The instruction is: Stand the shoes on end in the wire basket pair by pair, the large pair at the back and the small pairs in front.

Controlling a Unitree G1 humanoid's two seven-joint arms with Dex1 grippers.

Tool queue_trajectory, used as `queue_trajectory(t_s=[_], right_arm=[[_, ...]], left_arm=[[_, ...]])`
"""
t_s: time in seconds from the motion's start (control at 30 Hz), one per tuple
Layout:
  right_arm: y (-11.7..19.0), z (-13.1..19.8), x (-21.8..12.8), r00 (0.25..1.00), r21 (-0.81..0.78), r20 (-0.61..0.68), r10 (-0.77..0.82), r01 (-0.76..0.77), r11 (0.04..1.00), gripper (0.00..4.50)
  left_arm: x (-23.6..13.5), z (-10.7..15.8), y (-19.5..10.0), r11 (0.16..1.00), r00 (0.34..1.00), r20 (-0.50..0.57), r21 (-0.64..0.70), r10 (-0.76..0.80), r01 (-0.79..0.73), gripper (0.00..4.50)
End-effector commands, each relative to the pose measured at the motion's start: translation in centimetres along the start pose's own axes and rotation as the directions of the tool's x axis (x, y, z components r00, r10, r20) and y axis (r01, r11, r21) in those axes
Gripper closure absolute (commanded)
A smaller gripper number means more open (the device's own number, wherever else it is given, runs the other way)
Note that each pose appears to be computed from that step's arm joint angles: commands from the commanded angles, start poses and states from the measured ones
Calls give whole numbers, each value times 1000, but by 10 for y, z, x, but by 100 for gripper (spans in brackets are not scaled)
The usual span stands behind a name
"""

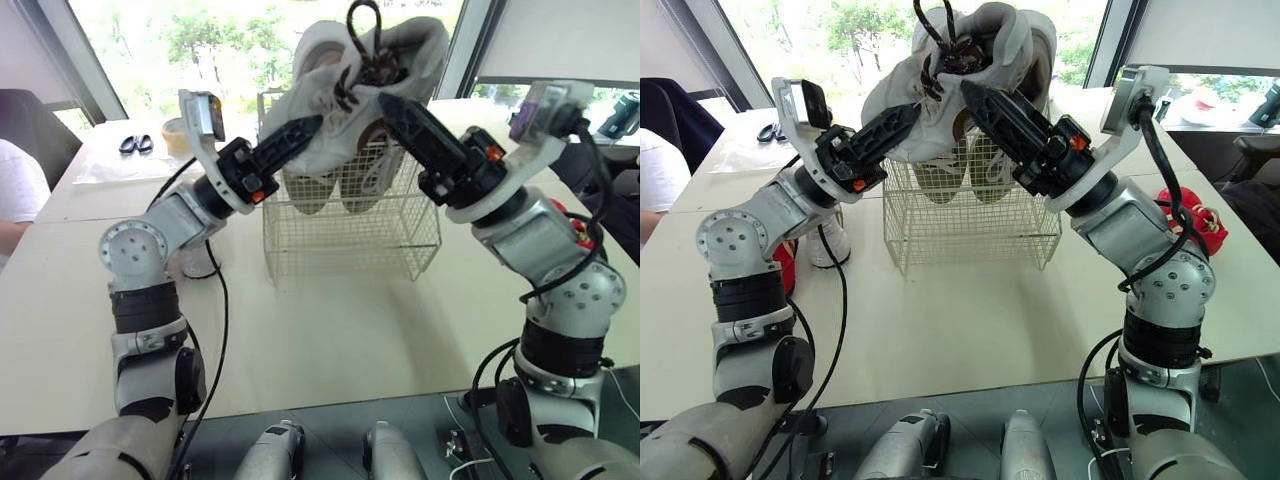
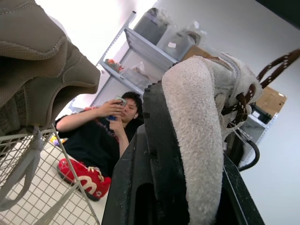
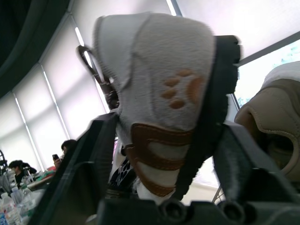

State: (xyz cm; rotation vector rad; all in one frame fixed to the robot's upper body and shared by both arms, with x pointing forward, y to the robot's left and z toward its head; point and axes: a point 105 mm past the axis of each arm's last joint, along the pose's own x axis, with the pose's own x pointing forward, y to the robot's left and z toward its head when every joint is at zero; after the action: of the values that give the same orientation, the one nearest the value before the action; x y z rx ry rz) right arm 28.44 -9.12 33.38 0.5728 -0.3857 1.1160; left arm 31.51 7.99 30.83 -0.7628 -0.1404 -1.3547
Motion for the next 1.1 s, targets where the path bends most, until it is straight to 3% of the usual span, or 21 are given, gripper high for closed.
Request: queue_trajectory(t_s=[0.03, 0.1, 0.23, 0.5, 0.53, 0.63, 0.87, 0.97, 1.1], right_arm=[[25, 9, 13, 993, -23, 31, 112, -111, 993, 319], [24, 12, 14, 993, -24, 37, 108, -108, 994, 405], [20, 17, 16, 997, -65, 2, 79, -79, 995, 413], [-6, 41, 9, 965, -345, -259, 43, -134, 929, 413], [-13, 44, 7, 953, -390, -302, 28, -150, 909, 413], [-38, 51, -1, 902, -505, -431, -31, -212, 837, 413], [-67, 56, -5, 809, -590, -583, -72, -362, 721, 413], [-81, 49, -8, 755, -562, -653, -70, -420, 713, 413], [-97, 41, -10, 737, -543, -671, -75, -421, 726, 413]], left_arm=[[5, -11, -4, 1000, 999, -52, 15, 1, -1, 424], [4, -14, -4, 1000, 998, -69, 28, 10, -8, 424], [0, -19, -2, 997, 992, -119, 70, 44, -36, 424], [-21, -5, -5, 990, 981, -181, 131, 70, -46, 22], [-24, -2, -3, 988, 978, -187, 145, 88, -61, 6], [-32, 4, 3, 977, 971, -195, 188, 135, -98, 6], [-36, 6, 5, 968, 968, -198, 227, 155, -109, 6], [-35, 2, 5, 964, 967, -196, 239, 162, -114, 6], [-37, -1, 4, 962, 968, -187, 244, 168, -120, 6]])
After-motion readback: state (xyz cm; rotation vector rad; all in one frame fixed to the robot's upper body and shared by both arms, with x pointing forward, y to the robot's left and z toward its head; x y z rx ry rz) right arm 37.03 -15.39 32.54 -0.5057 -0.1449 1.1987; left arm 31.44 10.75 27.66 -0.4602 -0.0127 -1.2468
